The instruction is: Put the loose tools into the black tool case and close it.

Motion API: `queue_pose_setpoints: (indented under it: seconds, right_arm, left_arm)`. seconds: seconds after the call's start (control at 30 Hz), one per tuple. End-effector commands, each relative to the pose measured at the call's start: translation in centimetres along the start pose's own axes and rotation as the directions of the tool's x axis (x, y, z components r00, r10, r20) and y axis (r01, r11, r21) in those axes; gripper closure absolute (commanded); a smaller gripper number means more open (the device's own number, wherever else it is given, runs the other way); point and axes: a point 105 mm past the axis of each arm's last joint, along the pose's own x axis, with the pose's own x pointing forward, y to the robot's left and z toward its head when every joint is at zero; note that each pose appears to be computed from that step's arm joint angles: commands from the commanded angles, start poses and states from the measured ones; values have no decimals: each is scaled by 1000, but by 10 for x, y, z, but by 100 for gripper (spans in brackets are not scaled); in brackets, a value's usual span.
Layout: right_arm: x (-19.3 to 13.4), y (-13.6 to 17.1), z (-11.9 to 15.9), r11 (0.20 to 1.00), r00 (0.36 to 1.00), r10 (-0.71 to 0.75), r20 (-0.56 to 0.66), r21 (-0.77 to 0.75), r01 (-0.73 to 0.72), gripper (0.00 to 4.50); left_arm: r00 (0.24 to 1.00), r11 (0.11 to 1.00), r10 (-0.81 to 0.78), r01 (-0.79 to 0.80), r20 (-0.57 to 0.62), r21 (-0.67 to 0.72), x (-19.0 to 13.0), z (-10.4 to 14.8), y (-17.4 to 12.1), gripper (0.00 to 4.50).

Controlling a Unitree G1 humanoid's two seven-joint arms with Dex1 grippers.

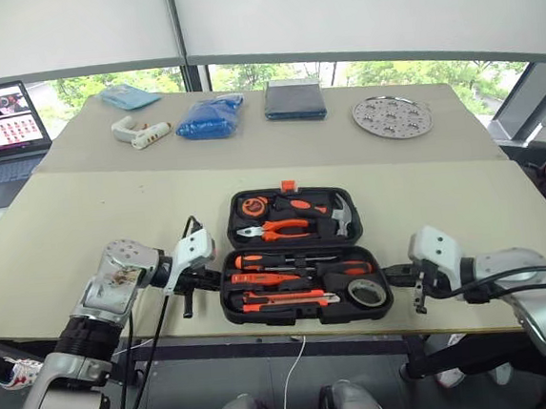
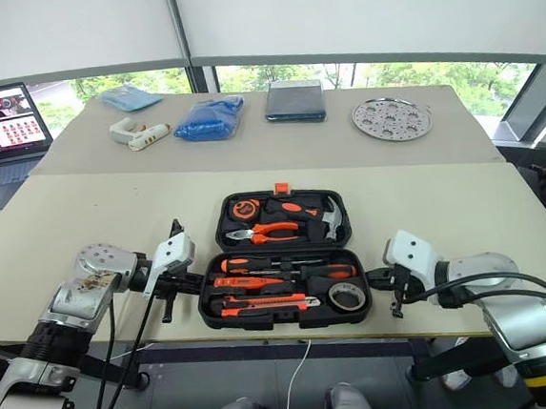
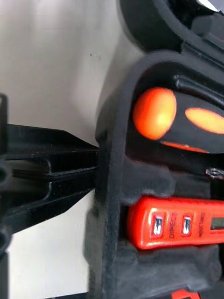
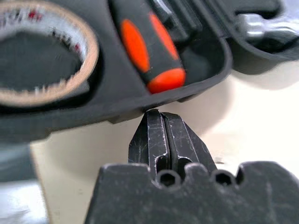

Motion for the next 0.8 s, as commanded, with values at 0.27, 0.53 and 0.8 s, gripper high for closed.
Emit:
queue_pose_setpoints:
  seconds: [0.27, 0.53, 0.8]
  right_arm:
    - [-32, -23, -12, 989, 990, -131, -58, 58, 134, 450]
    - [-20, -67, 30, 914, 968, -233, 90, 360, 186, 202]
    - [22, -110, 47, 845, 944, -330, -1, 446, 296, 6]
  left_arm:
    - [981, 990, 98, -112, -167, -81, -65, -46, 8, 448]
    - [940, 827, 336, -267, 53, -495, -71, 9, 71, 191]
    - [914, 704, 401, -269, 56, -657, -28, 39, 103, 0]
